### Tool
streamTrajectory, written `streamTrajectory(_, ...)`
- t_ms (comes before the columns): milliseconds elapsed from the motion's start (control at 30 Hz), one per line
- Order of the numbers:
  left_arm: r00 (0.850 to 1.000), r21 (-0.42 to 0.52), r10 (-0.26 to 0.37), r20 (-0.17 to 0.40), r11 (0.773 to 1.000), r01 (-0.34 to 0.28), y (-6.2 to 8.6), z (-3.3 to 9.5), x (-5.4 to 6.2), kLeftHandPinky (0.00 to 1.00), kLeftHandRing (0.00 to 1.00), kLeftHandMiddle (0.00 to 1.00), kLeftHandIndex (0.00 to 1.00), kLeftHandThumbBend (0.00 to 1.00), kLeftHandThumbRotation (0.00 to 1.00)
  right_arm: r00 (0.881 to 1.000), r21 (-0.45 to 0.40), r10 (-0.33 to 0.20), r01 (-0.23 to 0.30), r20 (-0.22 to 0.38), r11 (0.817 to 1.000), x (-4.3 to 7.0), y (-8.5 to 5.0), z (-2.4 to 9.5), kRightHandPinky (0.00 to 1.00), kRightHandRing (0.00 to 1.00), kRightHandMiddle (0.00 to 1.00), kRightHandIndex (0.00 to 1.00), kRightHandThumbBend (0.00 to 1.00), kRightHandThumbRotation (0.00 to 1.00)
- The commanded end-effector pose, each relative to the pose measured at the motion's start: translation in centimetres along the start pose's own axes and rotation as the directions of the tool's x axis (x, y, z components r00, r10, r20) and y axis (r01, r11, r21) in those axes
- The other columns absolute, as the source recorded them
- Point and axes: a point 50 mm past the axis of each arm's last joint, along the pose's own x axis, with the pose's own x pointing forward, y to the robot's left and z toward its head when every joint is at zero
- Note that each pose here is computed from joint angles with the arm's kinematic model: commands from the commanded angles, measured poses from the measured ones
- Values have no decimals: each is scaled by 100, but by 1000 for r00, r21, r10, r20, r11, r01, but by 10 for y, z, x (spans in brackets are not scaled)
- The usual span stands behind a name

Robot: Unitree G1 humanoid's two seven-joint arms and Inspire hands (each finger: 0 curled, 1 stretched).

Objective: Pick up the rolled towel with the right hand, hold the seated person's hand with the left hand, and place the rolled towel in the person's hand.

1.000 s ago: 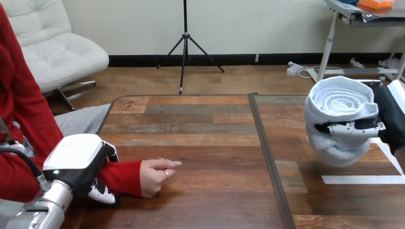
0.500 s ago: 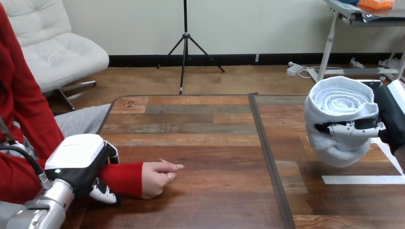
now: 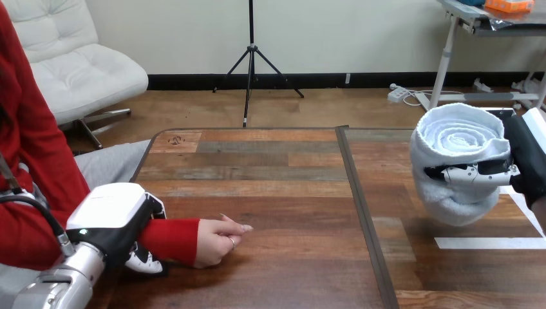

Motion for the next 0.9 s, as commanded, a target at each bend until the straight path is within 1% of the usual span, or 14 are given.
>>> streamTrajectory(0,999,-15,-11,32,1000,11,0,10,8,38,43,45,41,79,0,988,17,-104,103,114,995,16,-19,24,33,38,42,43,82,0)
streamTrajectory(167,999,-28,-6,35,1000,7,-1,11,8,33,37,40,39,77,0,988,20,-105,103,109,994,16,-19,24,33,38,42,43,82,0)
streamTrajectory(300,999,-30,-8,37,1000,9,-1,12,8,32,36,39,38,76,0,988,26,-103,101,113,995,16,-19,24,33,38,42,43,81,0)
streamTrajectory(600,999,-43,-13,36,999,15,-2,13,8,33,37,40,38,75,0,988,16,-103,102,116,995,16,-20,24,33,37,42,43,81,0)
streamTrajectory(867,999,-49,-17,34,999,18,-2,13,8,34,37,40,38,77,0,989,14,-105,104,106,994,16,-20,23,32,37,42,43,81,0)
